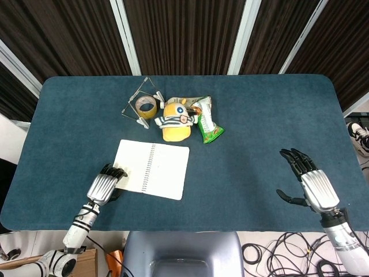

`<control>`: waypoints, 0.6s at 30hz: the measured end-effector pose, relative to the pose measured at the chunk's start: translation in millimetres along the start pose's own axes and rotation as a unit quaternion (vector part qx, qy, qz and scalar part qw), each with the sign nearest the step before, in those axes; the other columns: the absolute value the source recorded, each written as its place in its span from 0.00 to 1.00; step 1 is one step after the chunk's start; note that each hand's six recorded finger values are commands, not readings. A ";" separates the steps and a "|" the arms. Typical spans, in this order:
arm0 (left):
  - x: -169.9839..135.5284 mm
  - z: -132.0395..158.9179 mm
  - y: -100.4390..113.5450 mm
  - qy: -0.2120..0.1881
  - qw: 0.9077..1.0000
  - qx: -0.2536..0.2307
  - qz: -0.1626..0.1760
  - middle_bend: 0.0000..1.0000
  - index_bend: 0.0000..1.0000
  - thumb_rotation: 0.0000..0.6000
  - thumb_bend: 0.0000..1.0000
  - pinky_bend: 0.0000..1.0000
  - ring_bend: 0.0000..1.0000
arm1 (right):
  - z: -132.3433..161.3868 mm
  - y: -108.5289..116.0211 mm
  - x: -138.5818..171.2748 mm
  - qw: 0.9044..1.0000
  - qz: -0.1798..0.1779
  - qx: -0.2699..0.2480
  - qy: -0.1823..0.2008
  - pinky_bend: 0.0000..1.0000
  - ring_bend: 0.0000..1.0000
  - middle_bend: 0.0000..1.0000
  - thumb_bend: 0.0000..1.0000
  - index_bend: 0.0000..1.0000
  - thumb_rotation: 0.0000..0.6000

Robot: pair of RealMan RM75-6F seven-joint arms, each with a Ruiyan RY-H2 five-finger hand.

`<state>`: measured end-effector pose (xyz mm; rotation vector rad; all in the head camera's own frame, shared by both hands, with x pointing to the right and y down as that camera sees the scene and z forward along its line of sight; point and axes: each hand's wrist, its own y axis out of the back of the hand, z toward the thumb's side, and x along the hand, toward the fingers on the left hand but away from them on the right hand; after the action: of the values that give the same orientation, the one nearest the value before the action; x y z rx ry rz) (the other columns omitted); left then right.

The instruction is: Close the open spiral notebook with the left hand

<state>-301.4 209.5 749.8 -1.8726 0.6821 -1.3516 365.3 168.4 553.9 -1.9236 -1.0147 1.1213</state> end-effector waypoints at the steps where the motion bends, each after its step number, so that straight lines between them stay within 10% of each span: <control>1: 0.8 0.4 0.0 -0.003 1.000 -0.002 0.006 0.29 0.35 1.00 0.41 0.16 0.25 | 0.1 0.2 0.0 1.000 -0.001 0.000 0.000 0.11 0.02 0.07 0.16 0.04 1.00; 18: 20.5 12.5 18.4 -0.081 0.983 0.109 0.125 0.43 0.58 1.00 0.57 0.29 0.38 | 1.4 2.6 2.7 1.000 -0.003 0.000 0.003 0.11 0.02 0.07 0.16 0.04 1.00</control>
<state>-283.2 185.8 744.5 -1.6410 0.6354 -1.0549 365.6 169.8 550.2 -1.9215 -1.0161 1.1122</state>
